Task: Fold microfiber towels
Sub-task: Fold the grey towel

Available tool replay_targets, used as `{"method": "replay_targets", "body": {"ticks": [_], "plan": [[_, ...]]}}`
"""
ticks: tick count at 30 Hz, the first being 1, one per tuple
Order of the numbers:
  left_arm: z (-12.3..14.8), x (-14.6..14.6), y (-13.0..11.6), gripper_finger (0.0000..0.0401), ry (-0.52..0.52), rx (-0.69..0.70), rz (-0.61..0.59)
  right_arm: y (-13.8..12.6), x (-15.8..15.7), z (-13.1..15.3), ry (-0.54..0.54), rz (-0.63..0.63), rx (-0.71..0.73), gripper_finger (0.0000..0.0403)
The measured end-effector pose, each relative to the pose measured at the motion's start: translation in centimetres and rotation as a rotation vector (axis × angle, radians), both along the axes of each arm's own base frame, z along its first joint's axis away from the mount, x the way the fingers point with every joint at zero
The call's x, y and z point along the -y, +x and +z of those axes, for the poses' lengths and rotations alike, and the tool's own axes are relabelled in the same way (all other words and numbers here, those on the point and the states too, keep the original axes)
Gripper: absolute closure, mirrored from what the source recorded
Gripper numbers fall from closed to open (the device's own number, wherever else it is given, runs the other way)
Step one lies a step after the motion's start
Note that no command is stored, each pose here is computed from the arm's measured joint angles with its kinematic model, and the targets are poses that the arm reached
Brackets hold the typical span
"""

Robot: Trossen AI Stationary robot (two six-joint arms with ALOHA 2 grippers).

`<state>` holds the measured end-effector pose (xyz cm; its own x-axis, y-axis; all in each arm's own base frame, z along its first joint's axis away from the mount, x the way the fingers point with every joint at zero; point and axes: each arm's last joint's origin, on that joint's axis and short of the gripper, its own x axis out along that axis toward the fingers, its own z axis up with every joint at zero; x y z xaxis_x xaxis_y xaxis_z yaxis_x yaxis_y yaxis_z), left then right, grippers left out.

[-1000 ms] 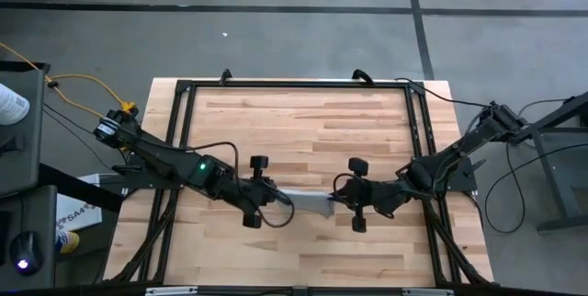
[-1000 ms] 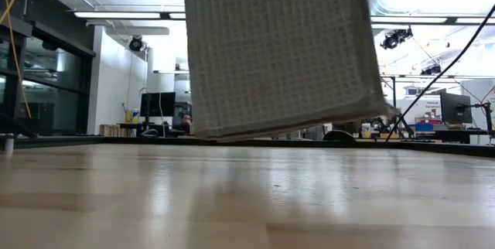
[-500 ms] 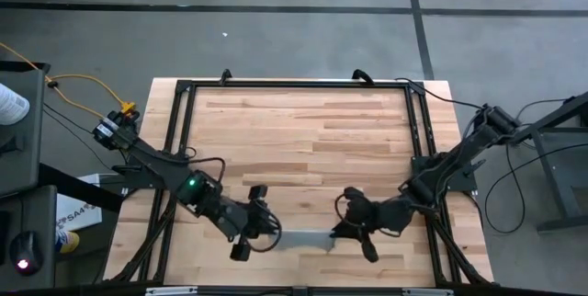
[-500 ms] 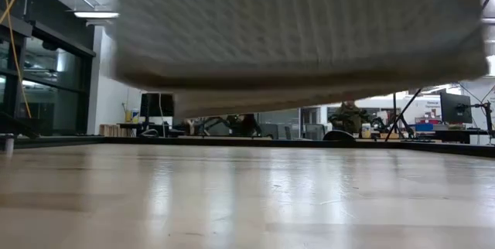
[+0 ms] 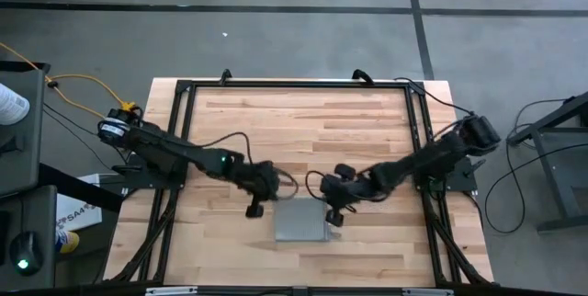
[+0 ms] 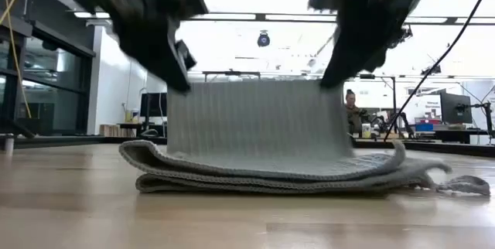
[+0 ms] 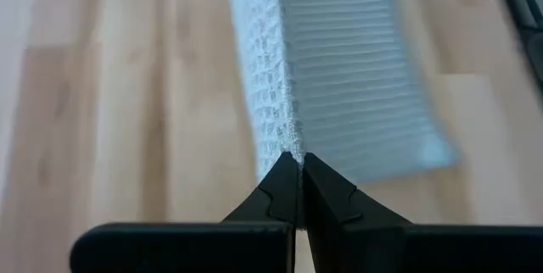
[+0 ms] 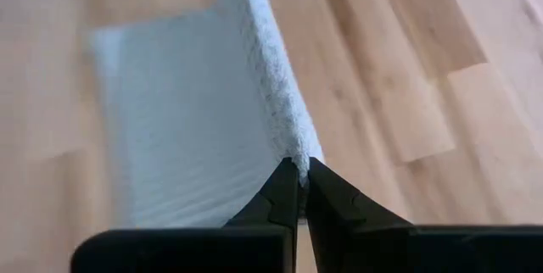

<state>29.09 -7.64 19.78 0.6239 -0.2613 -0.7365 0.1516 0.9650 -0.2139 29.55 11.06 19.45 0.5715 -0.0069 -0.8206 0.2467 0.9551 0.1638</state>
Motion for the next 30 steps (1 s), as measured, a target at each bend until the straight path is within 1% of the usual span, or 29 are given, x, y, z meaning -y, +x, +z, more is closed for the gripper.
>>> {"method": "replay_targets", "body": {"ticks": [3, 6, 10, 14, 18, 23, 27, 30], "plan": [[-2.0, -2.2, -0.5, 0.04, -0.003, -0.006, 0.063, 1.3, 1.4, -2.0, -0.043, -0.015, -0.05, 0.0399], [-2.3, -3.4, -0.5, 0.04, 0.029, 0.003, 0.06, 2.1, 2.8, -3.7, -0.084, -0.04, -0.098, 0.0399], [-2.4, -4.4, -0.2, 0.04, 0.091, 0.038, 0.04, 2.6, 4.3, -4.9, -0.147, -0.103, -0.124, 0.0399], [-2.3, -5.8, 0.0, 0.04, 0.126, 0.062, 0.055, 2.7, 5.5, -5.0, -0.22, -0.141, -0.131, 0.0399], [-2.4, -7.3, 0.1, 0.04, 0.145, 0.06, 0.1, 2.8, 6.5, -5.0, -0.248, -0.152, -0.139, 0.0399], [-2.5, -8.8, 0.1, 0.04, 0.169, 0.054, 0.158, 2.9, 7.6, -4.9, -0.284, -0.198, -0.14, 0.0399], [-2.6, -9.4, 0.2, 0.0396, 0.192, 0.055, 0.154, 2.9, 7.9, -4.9, -0.318, -0.195, -0.147, 0.0391], [-2.6, -9.4, 0.2, 0.0376, 0.219, 0.062, 0.127, 2.9, 8.1, -4.9, -0.324, -0.192, -0.151, 0.0384]]}}
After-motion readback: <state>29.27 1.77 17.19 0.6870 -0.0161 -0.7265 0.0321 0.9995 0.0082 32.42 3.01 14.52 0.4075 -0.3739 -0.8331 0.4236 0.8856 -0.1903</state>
